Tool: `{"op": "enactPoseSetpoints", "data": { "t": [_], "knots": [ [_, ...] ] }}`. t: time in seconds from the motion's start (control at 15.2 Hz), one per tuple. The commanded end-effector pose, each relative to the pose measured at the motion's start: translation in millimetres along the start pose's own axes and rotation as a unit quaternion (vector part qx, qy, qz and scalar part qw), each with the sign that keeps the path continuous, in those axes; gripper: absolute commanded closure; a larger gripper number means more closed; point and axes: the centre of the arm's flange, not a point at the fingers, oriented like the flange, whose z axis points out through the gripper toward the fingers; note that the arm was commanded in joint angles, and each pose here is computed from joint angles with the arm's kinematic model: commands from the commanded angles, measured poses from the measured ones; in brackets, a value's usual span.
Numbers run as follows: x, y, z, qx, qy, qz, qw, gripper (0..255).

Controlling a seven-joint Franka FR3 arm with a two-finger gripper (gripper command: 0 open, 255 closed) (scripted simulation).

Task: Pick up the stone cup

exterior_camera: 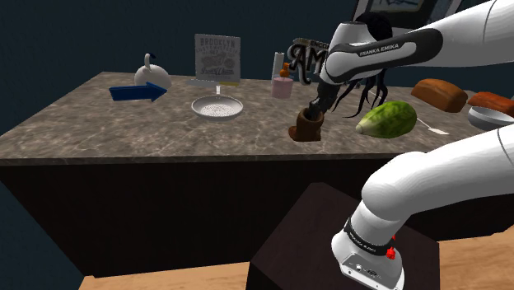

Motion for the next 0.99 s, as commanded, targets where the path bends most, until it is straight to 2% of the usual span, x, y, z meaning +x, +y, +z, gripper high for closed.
{"op": "enactPoseSetpoints", "data": {
  "t": [0.0,0.26,0.92],
  "knots": [
    [-0.1,-0.1,0.3,0.0,0.0,0.0,1.0,255],
    [-0.4,-0.4,0.5,0.0,0.0,0.0,1.0,255],
    [6.3,4.1,-51.7,0.0,0.0,0.0,1.0,255]
  ]
}}
